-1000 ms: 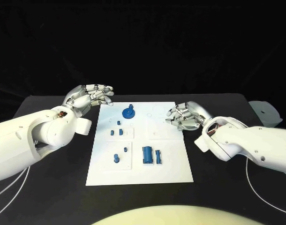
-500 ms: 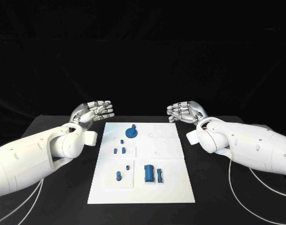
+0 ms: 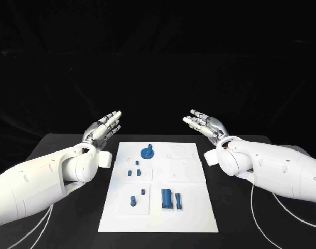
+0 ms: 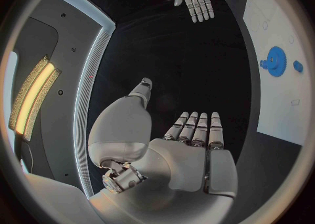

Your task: Assemble the parts on the task board

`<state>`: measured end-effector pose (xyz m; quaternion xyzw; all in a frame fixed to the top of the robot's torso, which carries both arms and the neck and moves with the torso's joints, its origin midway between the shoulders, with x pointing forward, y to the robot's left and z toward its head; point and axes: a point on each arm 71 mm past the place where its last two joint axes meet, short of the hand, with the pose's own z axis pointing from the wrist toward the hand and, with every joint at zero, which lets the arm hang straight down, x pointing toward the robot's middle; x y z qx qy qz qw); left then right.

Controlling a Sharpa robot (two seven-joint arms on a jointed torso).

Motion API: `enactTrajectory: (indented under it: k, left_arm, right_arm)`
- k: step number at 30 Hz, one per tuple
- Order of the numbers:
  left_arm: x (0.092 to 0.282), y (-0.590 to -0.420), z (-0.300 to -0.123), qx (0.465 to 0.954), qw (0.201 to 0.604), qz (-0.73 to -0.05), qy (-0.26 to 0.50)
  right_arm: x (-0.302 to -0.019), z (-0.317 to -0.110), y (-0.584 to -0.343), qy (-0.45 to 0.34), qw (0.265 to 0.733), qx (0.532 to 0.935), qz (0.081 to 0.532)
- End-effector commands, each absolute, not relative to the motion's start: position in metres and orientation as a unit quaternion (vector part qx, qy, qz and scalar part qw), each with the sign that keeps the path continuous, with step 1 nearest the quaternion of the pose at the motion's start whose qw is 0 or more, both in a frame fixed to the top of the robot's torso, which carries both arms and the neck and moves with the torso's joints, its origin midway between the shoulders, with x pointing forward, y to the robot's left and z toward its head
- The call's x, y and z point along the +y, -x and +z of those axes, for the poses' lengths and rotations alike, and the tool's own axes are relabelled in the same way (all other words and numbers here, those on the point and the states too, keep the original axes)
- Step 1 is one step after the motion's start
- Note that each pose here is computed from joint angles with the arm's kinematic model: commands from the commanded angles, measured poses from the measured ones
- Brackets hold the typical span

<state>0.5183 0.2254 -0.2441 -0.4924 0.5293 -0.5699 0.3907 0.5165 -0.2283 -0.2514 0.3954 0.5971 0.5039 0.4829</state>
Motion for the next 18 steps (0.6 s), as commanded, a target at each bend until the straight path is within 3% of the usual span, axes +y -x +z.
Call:
enactTrajectory:
  k: [1, 10, 18]
  left_arm:
    - [0.22, -0.511, -0.241, 0.521, 0.424, -0.552, 0.494]
    - [0.2, -0.477, -0.23, 0.508, 0.472, -0.52, 0.498]
    - [0.193, -0.462, -0.224, 0.502, 0.492, -0.507, 0.498]
  right_arm:
    - [-0.222, -0.246, -0.507, -0.425, 0.498, 0.564, 0.504]
    - [-0.198, -0.229, -0.471, -0.484, 0.495, 0.512, 0.508]
    - [-0.192, -0.224, -0.462, -0.498, 0.493, 0.502, 0.507]
